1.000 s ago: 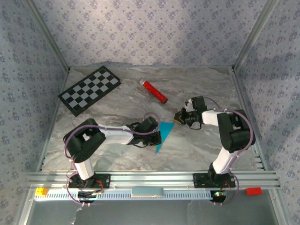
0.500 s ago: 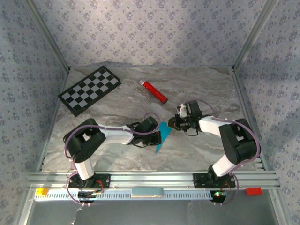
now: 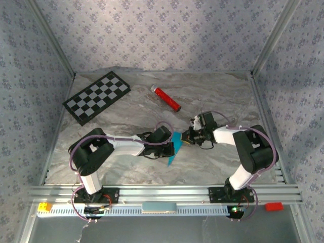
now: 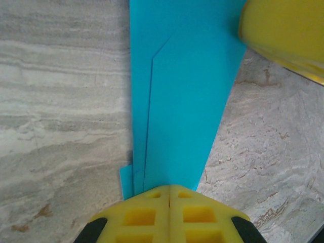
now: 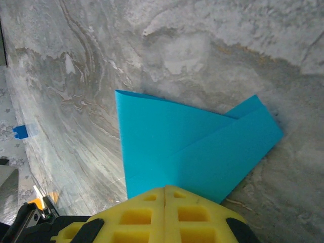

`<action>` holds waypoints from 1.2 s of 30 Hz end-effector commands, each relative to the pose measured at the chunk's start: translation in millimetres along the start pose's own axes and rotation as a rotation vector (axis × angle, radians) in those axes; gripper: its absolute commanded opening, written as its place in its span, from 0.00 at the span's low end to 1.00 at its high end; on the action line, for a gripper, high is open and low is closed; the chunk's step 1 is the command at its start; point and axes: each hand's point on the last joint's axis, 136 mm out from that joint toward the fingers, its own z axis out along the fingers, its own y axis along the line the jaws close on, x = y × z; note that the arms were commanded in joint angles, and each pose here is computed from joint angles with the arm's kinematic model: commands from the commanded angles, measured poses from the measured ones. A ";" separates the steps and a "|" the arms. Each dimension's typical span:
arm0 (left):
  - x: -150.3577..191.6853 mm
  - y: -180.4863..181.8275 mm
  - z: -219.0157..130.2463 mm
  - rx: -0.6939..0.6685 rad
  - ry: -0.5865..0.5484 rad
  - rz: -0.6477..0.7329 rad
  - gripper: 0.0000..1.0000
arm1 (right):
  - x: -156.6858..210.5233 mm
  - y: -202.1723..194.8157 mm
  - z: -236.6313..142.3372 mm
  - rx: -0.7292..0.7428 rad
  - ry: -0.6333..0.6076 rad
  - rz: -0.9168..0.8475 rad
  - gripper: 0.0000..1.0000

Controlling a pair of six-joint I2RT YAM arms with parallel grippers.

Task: Fold a paper plane with a square sheet of paper (pick it up from the middle)
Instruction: Fold the wing for the fifth time at the center of the table.

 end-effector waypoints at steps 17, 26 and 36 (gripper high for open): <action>44.0 61.0 11.1 -0.208 0.138 -0.025 0.00 | -2.1 9.6 -9.7 -0.041 -0.001 -0.008 0.03; 46.5 63.0 11.6 -0.216 0.149 -0.026 0.00 | -0.3 8.9 0.9 -0.043 0.034 -0.021 0.02; 28.0 22.4 -2.0 -0.113 0.103 0.022 0.00 | 17.6 -43.4 13.1 0.112 0.068 0.045 0.00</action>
